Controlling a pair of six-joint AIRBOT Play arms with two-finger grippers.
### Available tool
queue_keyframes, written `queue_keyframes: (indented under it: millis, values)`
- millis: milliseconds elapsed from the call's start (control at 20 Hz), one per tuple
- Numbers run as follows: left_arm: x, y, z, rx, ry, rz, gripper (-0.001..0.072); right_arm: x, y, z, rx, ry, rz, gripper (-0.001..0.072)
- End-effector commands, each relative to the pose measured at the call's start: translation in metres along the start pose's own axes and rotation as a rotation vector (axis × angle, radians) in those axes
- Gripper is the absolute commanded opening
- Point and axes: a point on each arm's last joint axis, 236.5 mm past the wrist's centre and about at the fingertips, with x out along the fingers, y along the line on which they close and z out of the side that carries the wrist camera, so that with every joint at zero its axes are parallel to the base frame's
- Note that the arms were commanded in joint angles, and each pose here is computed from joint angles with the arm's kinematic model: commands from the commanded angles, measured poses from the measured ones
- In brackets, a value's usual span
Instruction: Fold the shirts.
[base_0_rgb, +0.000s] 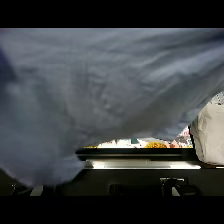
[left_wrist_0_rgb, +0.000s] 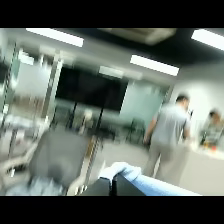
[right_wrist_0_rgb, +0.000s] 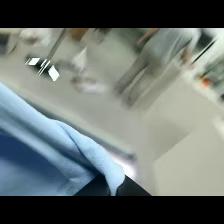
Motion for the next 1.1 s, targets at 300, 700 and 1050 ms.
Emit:
queue_keyframes:
  millis: [300,700,1050]
  values:
    - [0.099,0.14,-0.395,-0.211,0.972,0.121,0.0027,0.265,0.209,-0.186,0.135,0.592,0.534,0.0049]
    - [0.16,0.145,-0.544,-0.301,1.005,0.115,0.0028,0.367,0.239,-0.217,0.346,0.497,0.39,0.0049]
    - [0.148,0.14,-0.568,-0.321,1.093,0.096,0.0028,0.371,0.271,-0.248,0.381,0.582,0.462,0.0048]
